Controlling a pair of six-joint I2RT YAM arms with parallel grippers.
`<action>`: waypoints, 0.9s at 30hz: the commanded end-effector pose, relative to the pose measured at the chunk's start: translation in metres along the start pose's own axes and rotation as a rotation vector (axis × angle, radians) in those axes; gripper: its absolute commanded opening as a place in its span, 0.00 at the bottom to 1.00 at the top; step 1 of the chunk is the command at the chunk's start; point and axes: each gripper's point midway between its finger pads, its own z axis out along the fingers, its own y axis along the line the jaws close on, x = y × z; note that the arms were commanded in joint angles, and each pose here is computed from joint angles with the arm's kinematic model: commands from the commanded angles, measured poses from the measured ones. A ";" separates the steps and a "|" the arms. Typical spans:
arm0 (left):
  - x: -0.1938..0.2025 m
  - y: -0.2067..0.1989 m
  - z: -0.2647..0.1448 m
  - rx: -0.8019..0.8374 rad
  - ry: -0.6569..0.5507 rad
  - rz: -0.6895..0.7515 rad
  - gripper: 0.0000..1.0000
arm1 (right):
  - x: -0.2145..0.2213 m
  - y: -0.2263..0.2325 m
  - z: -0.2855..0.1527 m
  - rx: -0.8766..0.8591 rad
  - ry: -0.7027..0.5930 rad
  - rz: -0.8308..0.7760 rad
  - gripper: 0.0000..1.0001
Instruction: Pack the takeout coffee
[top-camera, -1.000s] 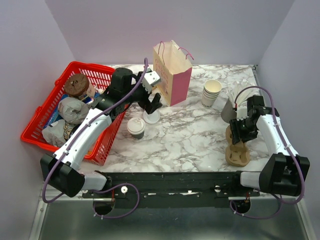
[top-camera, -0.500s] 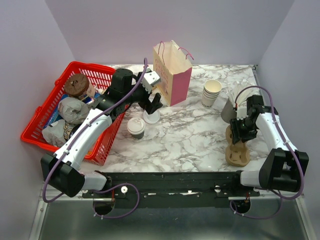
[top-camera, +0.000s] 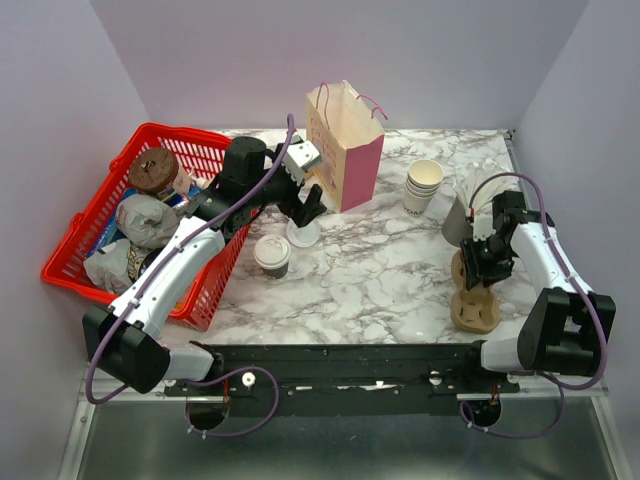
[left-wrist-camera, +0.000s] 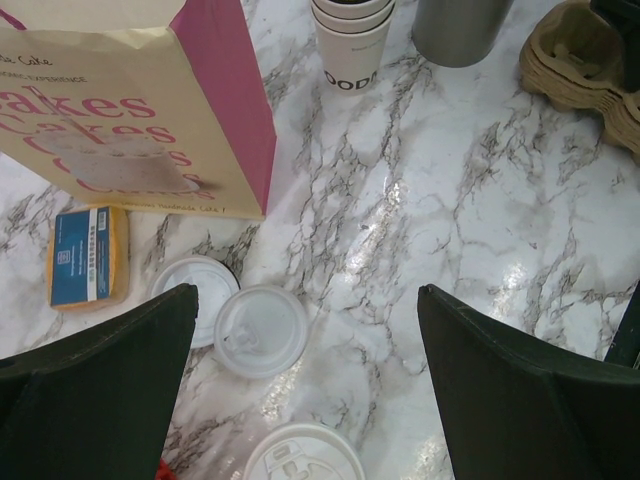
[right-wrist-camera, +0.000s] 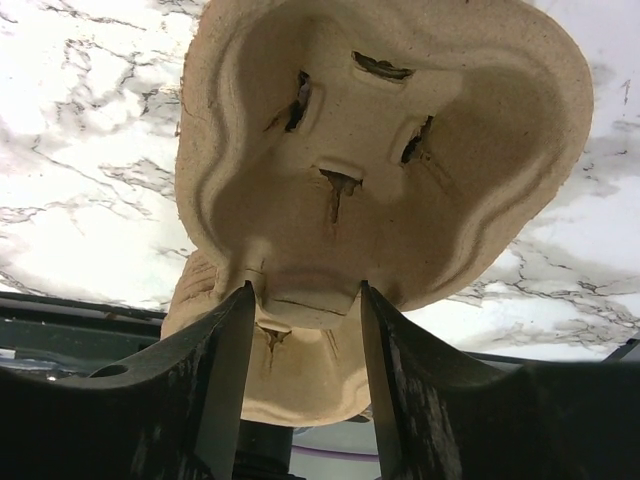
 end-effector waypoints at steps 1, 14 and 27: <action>0.003 0.002 0.003 -0.012 0.004 -0.007 0.99 | 0.001 -0.003 0.005 0.007 0.013 0.010 0.52; 0.002 0.002 0.002 -0.012 -0.002 -0.005 0.99 | 0.002 -0.001 -0.023 0.027 -0.043 -0.006 0.15; -0.015 0.009 0.002 -0.038 -0.034 -0.014 0.99 | 0.000 0.035 -0.066 -0.133 -0.188 -0.141 0.01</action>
